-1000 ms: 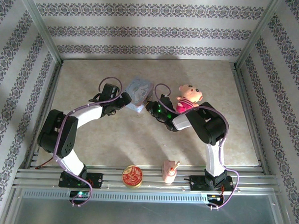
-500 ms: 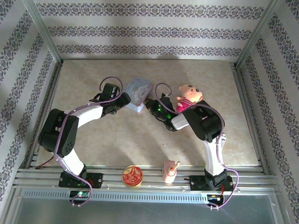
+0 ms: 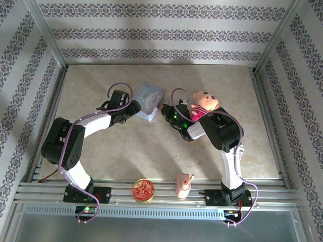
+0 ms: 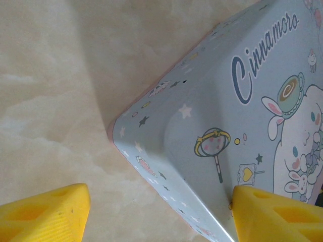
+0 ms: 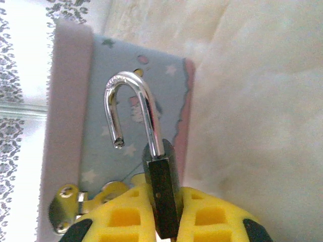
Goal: Unlock a padlock with a key
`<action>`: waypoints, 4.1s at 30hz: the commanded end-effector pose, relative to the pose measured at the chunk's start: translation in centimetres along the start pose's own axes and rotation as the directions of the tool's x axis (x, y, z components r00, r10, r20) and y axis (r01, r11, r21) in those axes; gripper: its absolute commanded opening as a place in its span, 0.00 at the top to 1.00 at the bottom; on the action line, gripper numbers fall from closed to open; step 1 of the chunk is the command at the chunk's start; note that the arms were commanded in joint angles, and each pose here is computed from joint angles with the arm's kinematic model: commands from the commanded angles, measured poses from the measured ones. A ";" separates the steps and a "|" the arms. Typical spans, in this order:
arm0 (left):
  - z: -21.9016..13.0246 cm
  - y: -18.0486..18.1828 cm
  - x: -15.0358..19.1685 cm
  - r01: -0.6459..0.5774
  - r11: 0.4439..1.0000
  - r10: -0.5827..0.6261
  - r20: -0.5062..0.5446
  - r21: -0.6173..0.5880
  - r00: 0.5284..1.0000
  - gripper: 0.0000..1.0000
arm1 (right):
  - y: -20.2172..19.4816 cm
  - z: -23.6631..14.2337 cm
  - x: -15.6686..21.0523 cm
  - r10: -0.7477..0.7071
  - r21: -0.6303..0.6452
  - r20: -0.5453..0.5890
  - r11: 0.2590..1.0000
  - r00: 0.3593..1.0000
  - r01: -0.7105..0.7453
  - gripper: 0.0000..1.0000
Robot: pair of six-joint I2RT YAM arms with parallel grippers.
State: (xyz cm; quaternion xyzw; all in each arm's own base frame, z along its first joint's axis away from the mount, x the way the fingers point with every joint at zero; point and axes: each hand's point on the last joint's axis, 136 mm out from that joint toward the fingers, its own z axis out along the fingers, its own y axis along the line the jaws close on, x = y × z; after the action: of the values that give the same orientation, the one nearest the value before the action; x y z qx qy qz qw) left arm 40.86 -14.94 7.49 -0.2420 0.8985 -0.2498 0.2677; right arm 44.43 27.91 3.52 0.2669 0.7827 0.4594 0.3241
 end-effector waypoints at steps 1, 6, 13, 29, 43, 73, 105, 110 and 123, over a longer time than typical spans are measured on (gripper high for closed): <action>0.3 4.2 1.4 0.002 0.990 -0.008 -0.037 -0.139 0.999 0.27 | 1.9 -1.2 -1.6 -0.040 -0.054 0.059 0.998 0.997 0.043 1.00; 0.1 4.6 0.7 0.015 0.989 -0.018 -0.023 -0.145 1.000 0.28 | 1.9 -1.9 -1.3 -0.070 -0.037 0.041 0.997 0.997 0.072 1.00; -0.1 5.0 -1.0 0.038 0.990 -0.036 0.011 -0.138 0.999 0.36 | 1.9 -3.2 -0.5 -0.134 -0.001 -0.003 0.991 0.991 0.134 1.00; -1.3 4.7 -7.1 0.057 0.989 -0.039 0.129 -0.137 0.991 0.33 | 2.9 -8.0 1.7 -0.348 0.114 -0.155 0.924 0.925 0.366 1.00; -4.3 2.8 -9.5 0.070 0.995 -0.053 0.213 -0.074 0.976 0.01 | 4.1 -10.8 2.1 -0.451 0.144 -0.279 0.853 0.848 0.501 1.00; 2.9 -1.4 -4.5 0.121 0.984 -0.108 -0.099 0.133 0.989 0.01 | 3.3 -12.1 3.1 -0.447 0.136 -0.444 0.823 0.777 0.551 1.00; 6.1 -7.2 -9.5 0.031 0.969 -0.013 -0.077 0.244 0.997 0.07 | -2.3 -12.1 0.5 -0.361 0.412 -0.456 0.725 0.814 0.552 0.98; 4.5 -7.1 -10.2 0.014 0.974 -0.008 -0.030 0.225 1.000 0.05 | -2.1 -11.7 0.7 -0.367 0.422 -0.454 0.714 0.812 0.559 0.98; -1.4 -3.2 -10.0 -0.008 0.990 -0.007 0.111 0.140 0.994 0.01 | -2.9 -9.7 1.9 -0.328 0.432 -0.479 0.719 0.814 0.544 0.90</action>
State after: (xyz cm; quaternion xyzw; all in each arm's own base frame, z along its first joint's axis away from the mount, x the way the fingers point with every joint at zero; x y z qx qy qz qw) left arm 49.10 -12.94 14.17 -0.2270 0.8625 -0.3217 0.3179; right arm 35.15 21.93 3.96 0.0584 0.9680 0.1643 0.1807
